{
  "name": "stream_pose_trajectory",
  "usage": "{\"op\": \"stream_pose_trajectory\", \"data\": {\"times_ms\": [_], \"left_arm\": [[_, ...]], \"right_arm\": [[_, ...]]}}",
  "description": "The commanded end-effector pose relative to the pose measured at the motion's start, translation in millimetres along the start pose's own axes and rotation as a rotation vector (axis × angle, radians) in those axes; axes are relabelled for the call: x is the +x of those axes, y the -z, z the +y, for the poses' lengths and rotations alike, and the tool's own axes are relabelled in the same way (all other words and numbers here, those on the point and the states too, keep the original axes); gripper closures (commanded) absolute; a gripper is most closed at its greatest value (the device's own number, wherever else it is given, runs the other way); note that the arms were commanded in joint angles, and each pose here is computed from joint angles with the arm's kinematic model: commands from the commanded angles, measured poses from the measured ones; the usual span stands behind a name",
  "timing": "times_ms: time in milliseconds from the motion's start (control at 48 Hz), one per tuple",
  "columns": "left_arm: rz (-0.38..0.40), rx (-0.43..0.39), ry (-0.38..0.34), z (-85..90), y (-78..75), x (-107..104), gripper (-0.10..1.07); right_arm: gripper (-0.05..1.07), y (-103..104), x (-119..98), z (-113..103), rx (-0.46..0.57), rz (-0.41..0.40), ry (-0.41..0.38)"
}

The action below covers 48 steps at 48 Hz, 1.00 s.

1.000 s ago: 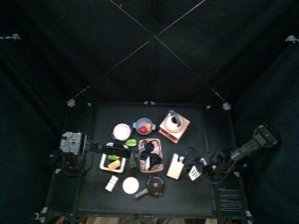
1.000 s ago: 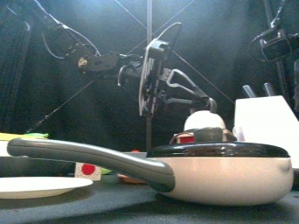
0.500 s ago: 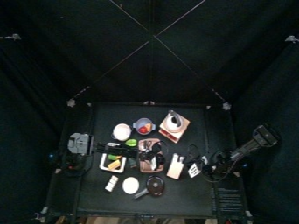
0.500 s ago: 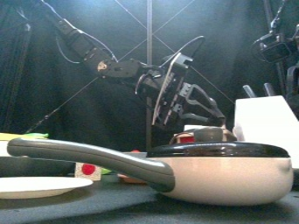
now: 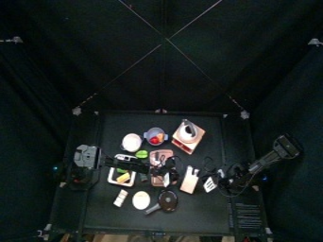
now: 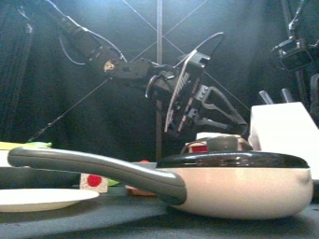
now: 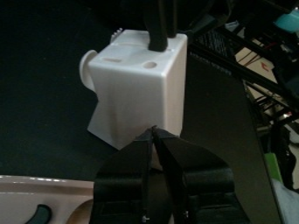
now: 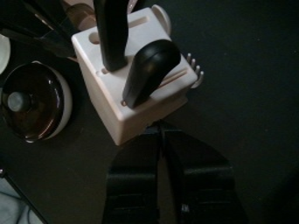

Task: Straighten knife holder horizontally

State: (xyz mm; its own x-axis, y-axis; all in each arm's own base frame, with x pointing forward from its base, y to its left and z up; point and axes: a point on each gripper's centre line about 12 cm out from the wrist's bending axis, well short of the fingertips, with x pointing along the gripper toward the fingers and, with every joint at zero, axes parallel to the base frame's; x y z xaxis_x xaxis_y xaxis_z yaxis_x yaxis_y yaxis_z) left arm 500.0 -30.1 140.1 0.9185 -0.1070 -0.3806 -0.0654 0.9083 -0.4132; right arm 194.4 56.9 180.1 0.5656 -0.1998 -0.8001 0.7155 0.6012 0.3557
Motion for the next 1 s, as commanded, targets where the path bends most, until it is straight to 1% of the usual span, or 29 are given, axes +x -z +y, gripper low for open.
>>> {"op": "stream_pose_trajectory", "data": {"times_ms": [0,125,250,333,458,542,792,979], "left_arm": [[-0.028,0.012,0.033,-18.3,-13.3,-5,0.43],[-0.013,0.023,0.053,-31.0,-8.1,-4,0.43],[-0.006,0.022,0.060,-34.9,-4.0,0,0.43],[-0.010,0.018,0.059,-35.0,-5.0,5,0.43],[-0.030,0.008,0.065,-37.2,-12.0,9,0.43],[-0.034,0.004,0.065,-37.4,-13.1,12,0.43],[-0.024,-0.020,0.035,-22.9,-7.2,21,0.43],[-0.023,-0.056,-0.001,-8.5,-10.0,22,0.43]], "right_arm": [[0.70,0,-4,9,0.004,0.009,-0.031],[0.70,1,-4,9,-0.002,0.009,-0.034],[0.70,0,-4,9,-0.010,0.003,-0.037],[0.70,-1,-4,9,-0.010,-0.003,-0.037],[0.70,-3,-5,10,-0.013,-0.010,-0.040],[0.70,-4,-7,10,-0.017,-0.018,-0.050],[0.70,-7,-7,10,-0.022,-0.031,-0.059],[0.70,-6,-7,10,-0.023,-0.029,-0.060]]}}
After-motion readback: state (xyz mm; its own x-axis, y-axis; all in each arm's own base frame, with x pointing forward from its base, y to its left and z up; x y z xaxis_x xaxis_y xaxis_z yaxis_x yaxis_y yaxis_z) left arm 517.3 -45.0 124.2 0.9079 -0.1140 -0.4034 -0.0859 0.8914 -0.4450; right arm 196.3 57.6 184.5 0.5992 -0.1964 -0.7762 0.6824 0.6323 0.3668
